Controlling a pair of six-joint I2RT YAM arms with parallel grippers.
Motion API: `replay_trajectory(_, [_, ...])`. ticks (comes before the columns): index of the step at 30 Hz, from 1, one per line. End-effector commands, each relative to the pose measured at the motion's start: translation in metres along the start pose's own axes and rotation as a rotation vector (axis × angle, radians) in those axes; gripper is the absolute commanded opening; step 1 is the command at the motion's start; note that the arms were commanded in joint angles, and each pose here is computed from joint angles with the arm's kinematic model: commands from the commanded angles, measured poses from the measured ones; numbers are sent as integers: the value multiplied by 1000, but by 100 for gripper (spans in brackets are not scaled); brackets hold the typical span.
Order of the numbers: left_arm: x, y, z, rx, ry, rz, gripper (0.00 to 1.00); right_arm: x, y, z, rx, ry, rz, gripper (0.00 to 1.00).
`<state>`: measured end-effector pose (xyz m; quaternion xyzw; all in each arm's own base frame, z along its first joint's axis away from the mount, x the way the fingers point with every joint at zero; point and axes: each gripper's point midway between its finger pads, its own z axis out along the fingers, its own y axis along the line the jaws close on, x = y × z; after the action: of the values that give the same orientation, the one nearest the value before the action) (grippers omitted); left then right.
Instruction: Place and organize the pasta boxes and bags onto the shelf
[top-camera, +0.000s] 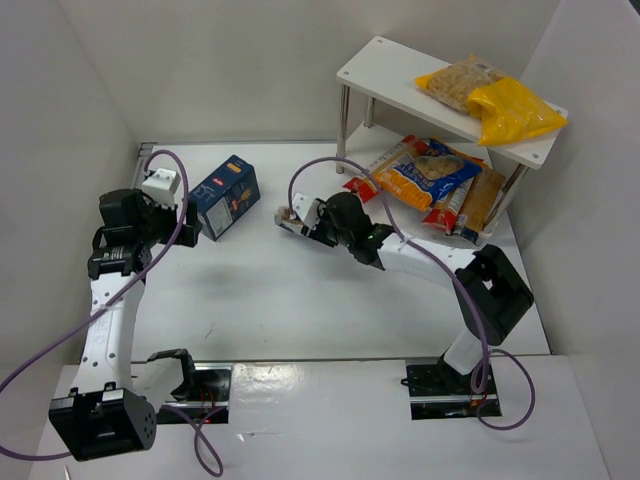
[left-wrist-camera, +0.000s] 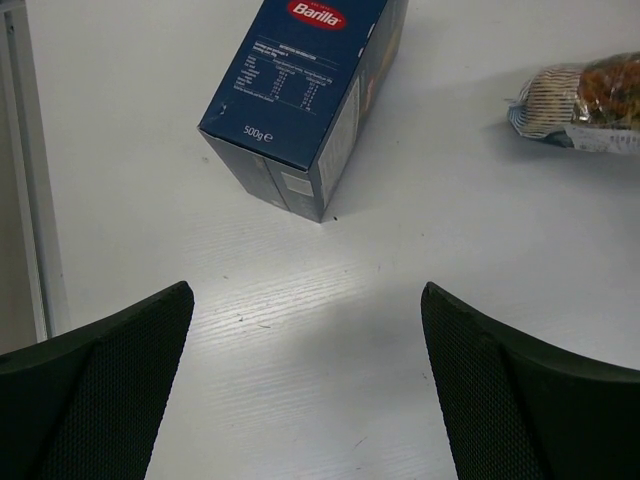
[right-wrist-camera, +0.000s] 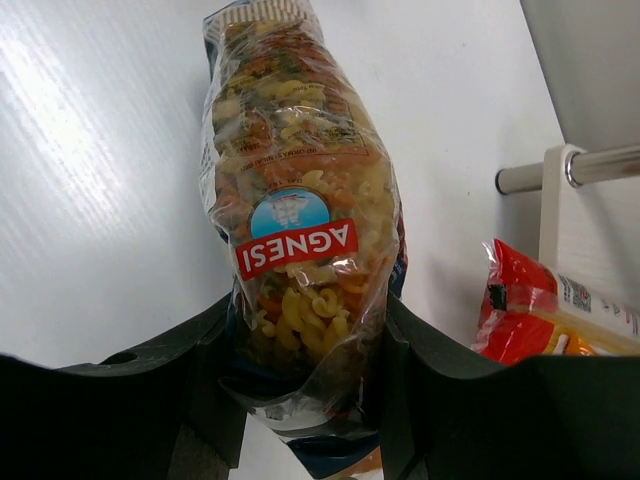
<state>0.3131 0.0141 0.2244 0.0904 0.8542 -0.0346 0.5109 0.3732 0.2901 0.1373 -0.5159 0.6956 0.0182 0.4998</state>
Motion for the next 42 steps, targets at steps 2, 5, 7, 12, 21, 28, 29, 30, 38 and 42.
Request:
replay_trajectory(2, [-10, 0, -5, -8, -53, -3, 100, -48, -1, -16, 89, -149, -90, 0])
replay_trajectory(5, [-10, 0, -5, -8, -53, -3, 100, -40, 11, -13, 61, -125, -112, 0])
replay_trajectory(7, [-14, 1, -7, -11, -70, 3, 100, -33, 21, -10, 42, -115, -131, 0])
replay_trajectory(12, [-15, -1, -7, -1, -72, 4, 100, -29, 37, -12, -6, -122, -122, 0])
replay_trajectory(21, [-11, -1, -5, 1, -64, 10, 100, -51, -13, -42, 364, -123, -266, 0])
replay_trajectory(28, [-14, 1, -7, -12, -79, 16, 100, -61, -44, -63, 578, -93, -364, 0])
replay_trajectory(29, [-14, 1, -7, -12, -79, 16, 100, -68, -46, -67, 602, -106, -375, 0])
replay_trajectory(30, [-14, 1, -7, -12, -79, 16, 100, -70, -50, -70, 623, -109, -378, 0])
replay_trajectory(38, [-14, 1, -7, -12, -79, 25, 100, -80, -55, -88, 740, -114, -462, 0])
replay_trajectory(42, [-14, 1, -7, -12, -79, 25, 100, -85, -65, -96, 829, -92, -520, 0])
